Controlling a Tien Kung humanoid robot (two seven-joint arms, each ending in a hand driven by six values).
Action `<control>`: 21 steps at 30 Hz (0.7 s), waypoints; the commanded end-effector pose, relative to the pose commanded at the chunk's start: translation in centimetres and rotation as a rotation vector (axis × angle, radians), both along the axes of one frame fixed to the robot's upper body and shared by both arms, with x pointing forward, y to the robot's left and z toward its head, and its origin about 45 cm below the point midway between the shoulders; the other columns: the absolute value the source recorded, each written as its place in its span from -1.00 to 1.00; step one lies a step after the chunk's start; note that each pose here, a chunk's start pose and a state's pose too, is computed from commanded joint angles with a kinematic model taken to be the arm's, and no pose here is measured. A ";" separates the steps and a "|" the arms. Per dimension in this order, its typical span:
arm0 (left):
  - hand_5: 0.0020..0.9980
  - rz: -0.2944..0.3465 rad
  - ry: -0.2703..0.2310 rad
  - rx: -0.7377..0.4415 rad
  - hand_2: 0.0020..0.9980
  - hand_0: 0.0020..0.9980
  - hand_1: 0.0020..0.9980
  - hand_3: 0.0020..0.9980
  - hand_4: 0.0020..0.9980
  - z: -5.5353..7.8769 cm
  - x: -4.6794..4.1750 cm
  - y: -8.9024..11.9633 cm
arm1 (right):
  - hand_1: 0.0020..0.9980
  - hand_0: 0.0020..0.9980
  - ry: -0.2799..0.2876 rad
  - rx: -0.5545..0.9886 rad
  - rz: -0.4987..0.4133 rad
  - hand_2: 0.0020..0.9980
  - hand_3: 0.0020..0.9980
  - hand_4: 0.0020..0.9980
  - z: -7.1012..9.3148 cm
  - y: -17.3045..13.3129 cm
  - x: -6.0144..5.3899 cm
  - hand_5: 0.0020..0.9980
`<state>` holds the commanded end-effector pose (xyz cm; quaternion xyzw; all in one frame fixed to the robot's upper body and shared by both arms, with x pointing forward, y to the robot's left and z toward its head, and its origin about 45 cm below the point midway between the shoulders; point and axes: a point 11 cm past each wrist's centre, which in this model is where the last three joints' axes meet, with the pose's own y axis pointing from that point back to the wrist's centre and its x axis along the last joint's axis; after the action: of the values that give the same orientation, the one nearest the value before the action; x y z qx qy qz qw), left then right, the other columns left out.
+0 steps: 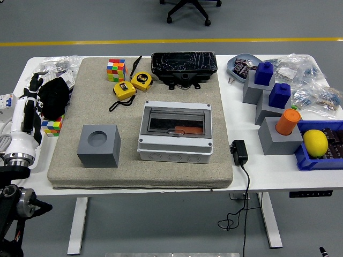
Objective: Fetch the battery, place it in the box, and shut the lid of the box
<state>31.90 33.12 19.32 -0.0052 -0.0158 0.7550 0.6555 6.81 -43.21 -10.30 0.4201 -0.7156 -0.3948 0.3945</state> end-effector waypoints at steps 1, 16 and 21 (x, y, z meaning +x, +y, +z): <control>1.00 -0.007 0.003 -0.009 1.00 0.95 1.00 1.00 1.00 -0.1 0.01 -0.1 | 0.63 0.74 0.001 -0.001 0.001 0.59 0.69 1.00 0.0 0.0 0.0 1.00; 1.00 -0.092 0.046 -0.065 0.55 0.57 0.58 0.55 1.00 -1.2 0.29 -1.7 | 0.64 0.74 -0.002 -0.008 0.023 0.59 0.68 1.00 0.1 0.0 0.8 1.00; 1.00 -0.078 0.035 -0.076 0.54 0.55 0.57 0.54 1.00 -1.0 0.38 -1.7 | 0.67 0.75 -0.006 -0.017 0.022 0.60 0.69 1.00 0.3 -0.3 1.1 1.00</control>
<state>32.28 31.45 18.31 -0.0174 0.0243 0.7290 0.6838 7.89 -43.46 -10.03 0.4258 -0.7153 -0.3831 0.4003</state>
